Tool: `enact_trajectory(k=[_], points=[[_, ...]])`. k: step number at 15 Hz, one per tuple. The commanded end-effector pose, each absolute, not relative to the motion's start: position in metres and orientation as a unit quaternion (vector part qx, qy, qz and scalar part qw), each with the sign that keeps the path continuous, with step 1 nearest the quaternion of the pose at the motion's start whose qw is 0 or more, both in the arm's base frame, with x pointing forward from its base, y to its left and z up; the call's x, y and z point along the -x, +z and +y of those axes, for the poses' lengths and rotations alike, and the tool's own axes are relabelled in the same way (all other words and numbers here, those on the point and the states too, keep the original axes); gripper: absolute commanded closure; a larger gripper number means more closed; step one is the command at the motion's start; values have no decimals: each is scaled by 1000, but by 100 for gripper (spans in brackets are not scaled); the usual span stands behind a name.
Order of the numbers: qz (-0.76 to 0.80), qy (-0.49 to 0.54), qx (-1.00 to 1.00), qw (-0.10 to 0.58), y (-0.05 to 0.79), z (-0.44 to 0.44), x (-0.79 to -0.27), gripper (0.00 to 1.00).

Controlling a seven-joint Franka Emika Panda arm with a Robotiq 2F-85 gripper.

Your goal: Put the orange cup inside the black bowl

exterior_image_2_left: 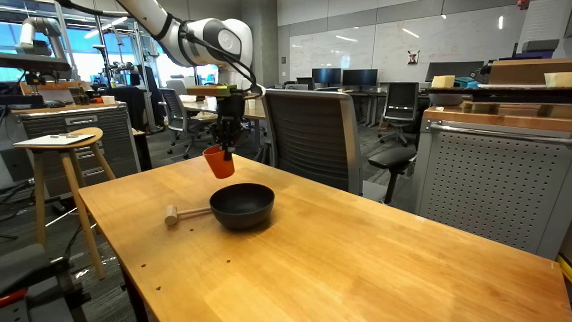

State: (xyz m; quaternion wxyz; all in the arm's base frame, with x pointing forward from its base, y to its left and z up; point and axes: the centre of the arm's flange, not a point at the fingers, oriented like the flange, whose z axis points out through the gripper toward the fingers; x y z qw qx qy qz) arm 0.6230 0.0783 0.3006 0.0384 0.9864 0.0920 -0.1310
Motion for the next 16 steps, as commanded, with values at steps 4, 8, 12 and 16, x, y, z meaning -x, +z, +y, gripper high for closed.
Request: enact_trajectory(k=[4,8,12,16], points=[[-34,-100,-991,81,349,-41,-576,98],[-40,-125,-990,56,315,-55,-578,98],[-30,-143,-989,33,279,-38,-588,98],[-21,-155,-987,23,239,-21,-599,98]])
